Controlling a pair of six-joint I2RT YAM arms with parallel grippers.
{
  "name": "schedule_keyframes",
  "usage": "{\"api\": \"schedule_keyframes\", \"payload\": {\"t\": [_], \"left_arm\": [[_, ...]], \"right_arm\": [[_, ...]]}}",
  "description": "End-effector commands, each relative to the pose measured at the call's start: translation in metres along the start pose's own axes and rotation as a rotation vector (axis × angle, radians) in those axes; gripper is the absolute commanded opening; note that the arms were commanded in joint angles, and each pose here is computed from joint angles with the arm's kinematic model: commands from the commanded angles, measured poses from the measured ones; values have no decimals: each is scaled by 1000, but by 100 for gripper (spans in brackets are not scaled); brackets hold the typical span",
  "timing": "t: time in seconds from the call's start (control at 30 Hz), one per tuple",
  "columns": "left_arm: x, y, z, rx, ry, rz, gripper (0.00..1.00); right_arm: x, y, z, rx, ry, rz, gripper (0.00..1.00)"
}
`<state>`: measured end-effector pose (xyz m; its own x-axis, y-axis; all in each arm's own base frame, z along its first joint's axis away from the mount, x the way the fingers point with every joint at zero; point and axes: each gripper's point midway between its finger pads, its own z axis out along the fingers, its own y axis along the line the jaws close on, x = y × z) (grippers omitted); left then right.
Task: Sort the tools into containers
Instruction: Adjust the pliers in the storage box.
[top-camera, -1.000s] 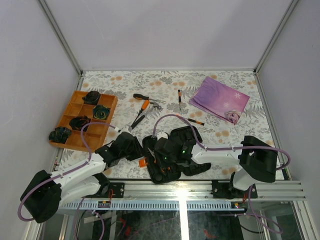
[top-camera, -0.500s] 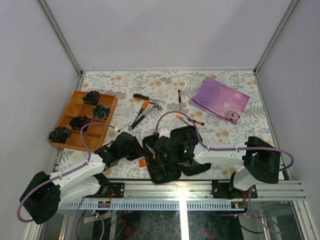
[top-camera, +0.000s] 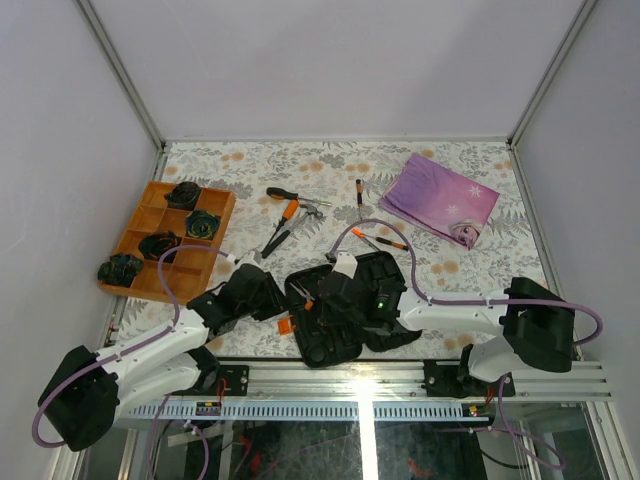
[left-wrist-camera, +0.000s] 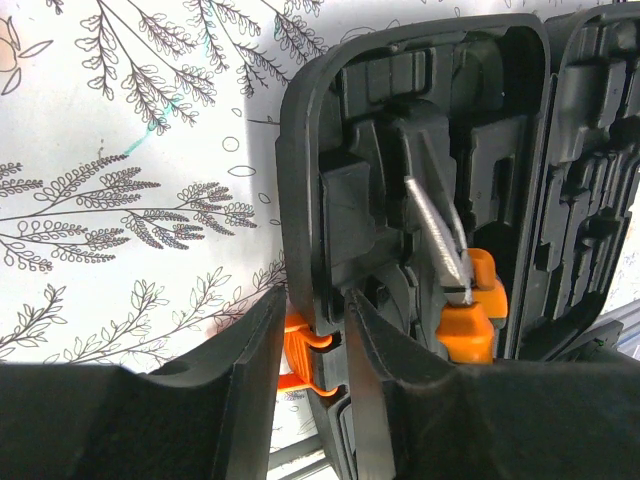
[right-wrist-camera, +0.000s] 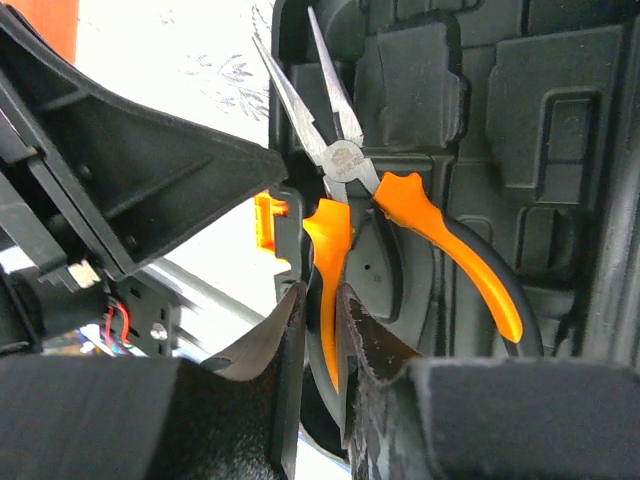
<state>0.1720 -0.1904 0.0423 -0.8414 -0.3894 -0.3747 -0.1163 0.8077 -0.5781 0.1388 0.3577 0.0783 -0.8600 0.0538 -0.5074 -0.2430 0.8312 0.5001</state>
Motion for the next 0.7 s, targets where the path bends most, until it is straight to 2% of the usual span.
{"api": "schedule_keyframes", "payload": {"t": [0.0, 0.2, 0.33, 0.5, 0.67], "left_arm": [[0, 1, 0, 3, -12, -1, 29], [-1, 1, -2, 1, -16, 1, 29], [-1, 1, -2, 2, -15, 1, 28], [0, 1, -1, 1, -14, 1, 29], [0, 2, 0, -2, -11, 2, 28]], "right_arm": [[-22, 31, 2, -96, -91, 175, 0], [-11, 37, 13, -95, -31, 206, 0], [-4, 35, 21, -77, -4, 207, 5], [-6, 36, 17, -87, -9, 181, 27], [-17, 26, 6, -45, -58, 75, 35]]}}
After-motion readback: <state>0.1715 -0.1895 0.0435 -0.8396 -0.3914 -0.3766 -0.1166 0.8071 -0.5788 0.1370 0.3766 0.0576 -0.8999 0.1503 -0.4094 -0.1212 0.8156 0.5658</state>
